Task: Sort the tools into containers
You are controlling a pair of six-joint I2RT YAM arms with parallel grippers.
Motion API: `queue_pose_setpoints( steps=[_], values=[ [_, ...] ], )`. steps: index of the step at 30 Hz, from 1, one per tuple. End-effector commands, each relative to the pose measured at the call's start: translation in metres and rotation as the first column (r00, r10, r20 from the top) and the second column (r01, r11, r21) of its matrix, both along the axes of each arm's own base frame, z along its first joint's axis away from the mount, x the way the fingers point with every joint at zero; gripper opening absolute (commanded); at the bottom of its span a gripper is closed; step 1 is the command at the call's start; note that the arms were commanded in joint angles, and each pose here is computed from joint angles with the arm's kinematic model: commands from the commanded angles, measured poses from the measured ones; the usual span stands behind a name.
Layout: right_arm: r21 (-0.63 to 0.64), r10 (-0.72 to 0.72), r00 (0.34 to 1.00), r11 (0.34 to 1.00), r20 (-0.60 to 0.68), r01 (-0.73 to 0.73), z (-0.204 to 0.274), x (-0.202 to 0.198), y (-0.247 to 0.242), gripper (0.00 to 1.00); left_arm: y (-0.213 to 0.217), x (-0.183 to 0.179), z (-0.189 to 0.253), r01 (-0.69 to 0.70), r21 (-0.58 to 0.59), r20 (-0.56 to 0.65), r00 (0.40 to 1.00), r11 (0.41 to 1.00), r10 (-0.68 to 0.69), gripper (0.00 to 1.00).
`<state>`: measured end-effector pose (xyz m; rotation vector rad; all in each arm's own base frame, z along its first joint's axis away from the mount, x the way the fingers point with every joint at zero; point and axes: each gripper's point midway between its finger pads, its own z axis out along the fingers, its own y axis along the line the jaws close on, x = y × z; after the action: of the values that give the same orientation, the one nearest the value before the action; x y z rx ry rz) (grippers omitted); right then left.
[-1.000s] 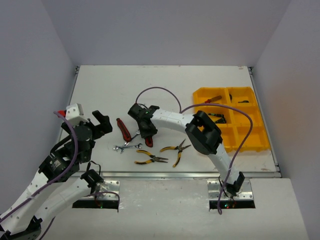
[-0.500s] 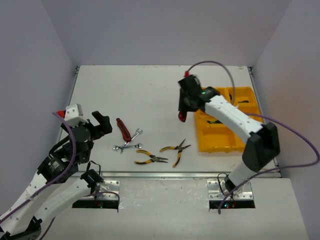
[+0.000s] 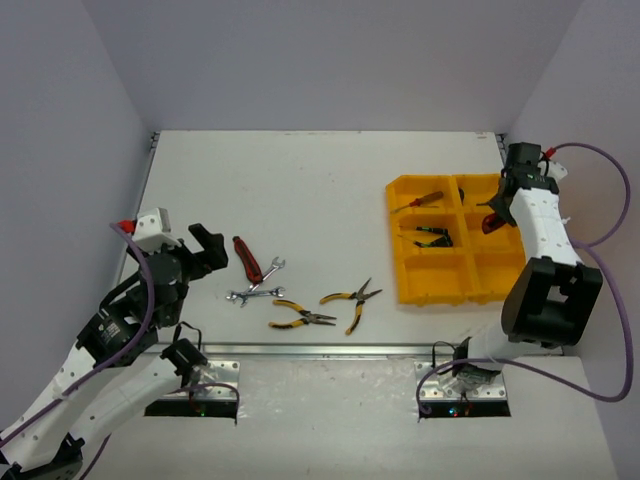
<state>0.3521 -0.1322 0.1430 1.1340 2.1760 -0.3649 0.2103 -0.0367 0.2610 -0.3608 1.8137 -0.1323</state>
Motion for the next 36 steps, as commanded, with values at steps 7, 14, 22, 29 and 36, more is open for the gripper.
queue_pose_setpoints(
  steps=[7, 14, 22, 29, 36],
  values=[
    [0.007, -0.057, 0.998, 0.998, -0.041, 0.057, -0.032, 0.025, -0.019, 0.06, -0.005, 0.004, 0.010, 0.022, -0.021, 0.040, 0.999, 1.000, -0.021, 1.00],
    [0.067, -0.020, 0.999, 0.998, -0.042, 0.023, -0.047, 0.030, -0.009, 0.49, -0.006, 0.006, 0.006, 0.015, -0.004, 0.020, 1.000, 1.000, -0.015, 1.00],
    [0.083, 0.011, 0.999, 0.996, 0.052, -0.015, -0.015, 0.033, -0.001, 0.77, -0.010, 0.015, -0.004, -0.003, 0.037, -0.040, 0.999, 0.999, 0.005, 1.00],
    [0.164, 0.308, 0.933, 0.926, 0.185, -0.339, 0.034, 0.044, 0.073, 0.81, -0.037, 0.031, -0.030, -0.067, -0.088, -0.169, 0.984, 0.994, 0.051, 1.00],
    [0.084, 0.686, 0.678, 0.684, 0.262, -0.725, 0.086, -0.001, 0.200, 0.87, -0.052, 0.100, -0.135, -0.230, -0.121, -0.529, 0.838, 0.966, 0.134, 1.00]
  ],
)
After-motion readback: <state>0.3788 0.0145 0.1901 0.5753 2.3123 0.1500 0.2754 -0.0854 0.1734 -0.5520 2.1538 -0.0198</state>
